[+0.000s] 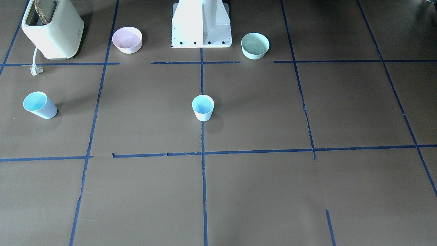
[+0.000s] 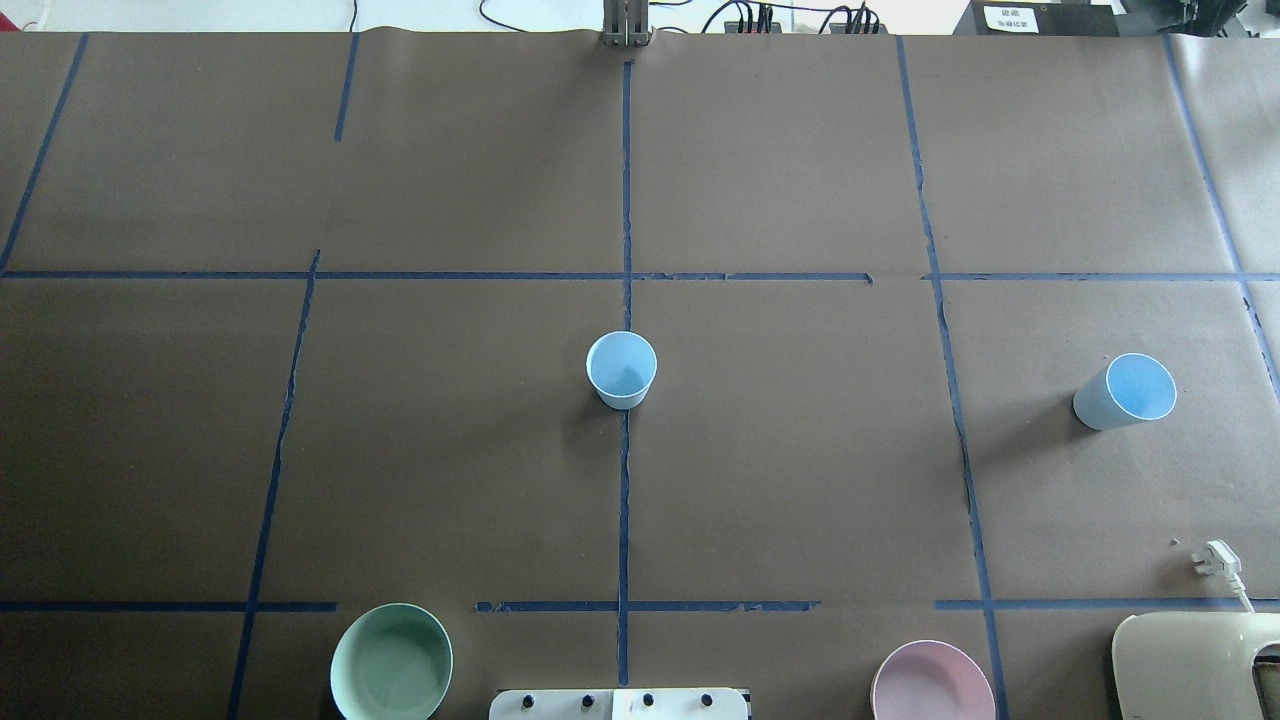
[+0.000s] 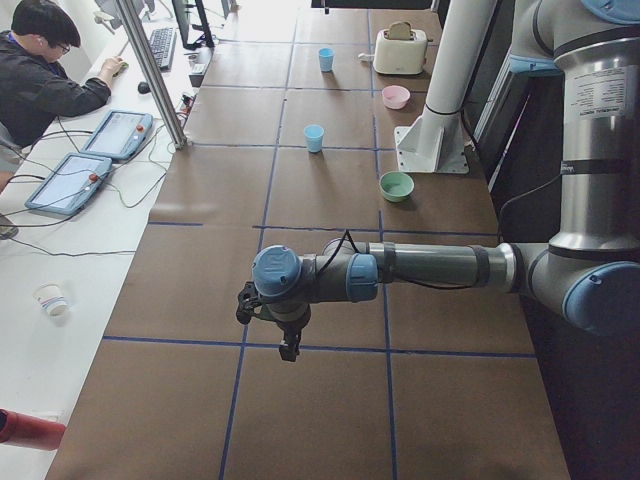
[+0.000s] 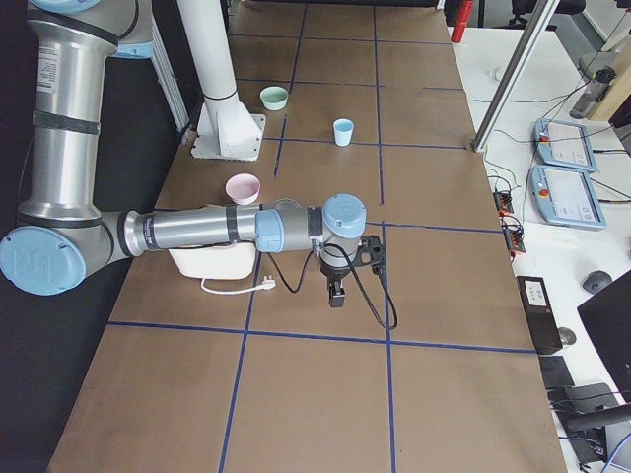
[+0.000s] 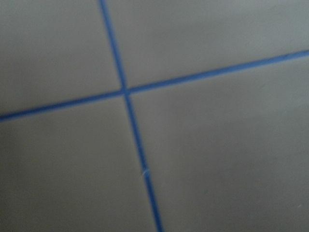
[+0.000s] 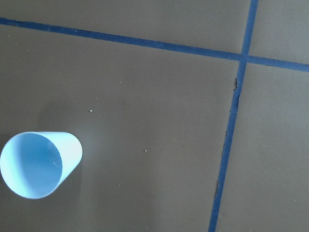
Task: Stack blue cups with both arms
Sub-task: 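Lower the right gripper onto the other light blue cup and grasp it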
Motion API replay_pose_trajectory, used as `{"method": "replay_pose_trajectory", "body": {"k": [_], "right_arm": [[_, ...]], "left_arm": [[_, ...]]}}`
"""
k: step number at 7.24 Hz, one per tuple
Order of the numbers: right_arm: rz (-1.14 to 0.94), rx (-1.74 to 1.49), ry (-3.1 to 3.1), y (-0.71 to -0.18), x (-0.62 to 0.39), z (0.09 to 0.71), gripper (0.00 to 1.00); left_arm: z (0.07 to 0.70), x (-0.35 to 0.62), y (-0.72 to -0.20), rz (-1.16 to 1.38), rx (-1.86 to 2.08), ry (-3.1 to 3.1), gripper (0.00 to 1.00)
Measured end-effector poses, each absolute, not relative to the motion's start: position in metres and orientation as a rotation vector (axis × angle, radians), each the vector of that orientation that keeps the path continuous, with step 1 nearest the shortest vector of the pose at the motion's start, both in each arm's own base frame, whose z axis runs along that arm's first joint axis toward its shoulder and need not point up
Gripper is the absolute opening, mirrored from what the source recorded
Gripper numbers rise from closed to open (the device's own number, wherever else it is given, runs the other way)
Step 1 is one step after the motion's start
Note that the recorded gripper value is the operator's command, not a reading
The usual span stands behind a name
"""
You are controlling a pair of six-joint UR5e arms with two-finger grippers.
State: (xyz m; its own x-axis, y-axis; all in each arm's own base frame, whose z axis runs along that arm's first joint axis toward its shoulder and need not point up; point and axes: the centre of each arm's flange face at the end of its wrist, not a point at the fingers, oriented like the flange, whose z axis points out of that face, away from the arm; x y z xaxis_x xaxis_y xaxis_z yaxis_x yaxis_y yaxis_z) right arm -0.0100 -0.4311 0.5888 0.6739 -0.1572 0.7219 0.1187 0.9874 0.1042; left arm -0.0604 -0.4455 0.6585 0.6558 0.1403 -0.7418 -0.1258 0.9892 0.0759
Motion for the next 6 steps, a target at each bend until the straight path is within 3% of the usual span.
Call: {"method": "replay_pose_trajectory", "body": {"k": [6], "right_arm": [[-0.039,0.120,-0.836,-0.412,-0.131,0.589,1.00]], "left_arm": [[0.659,-0.061,-0.444,0.150,0.022,0.844,1.00]]}}
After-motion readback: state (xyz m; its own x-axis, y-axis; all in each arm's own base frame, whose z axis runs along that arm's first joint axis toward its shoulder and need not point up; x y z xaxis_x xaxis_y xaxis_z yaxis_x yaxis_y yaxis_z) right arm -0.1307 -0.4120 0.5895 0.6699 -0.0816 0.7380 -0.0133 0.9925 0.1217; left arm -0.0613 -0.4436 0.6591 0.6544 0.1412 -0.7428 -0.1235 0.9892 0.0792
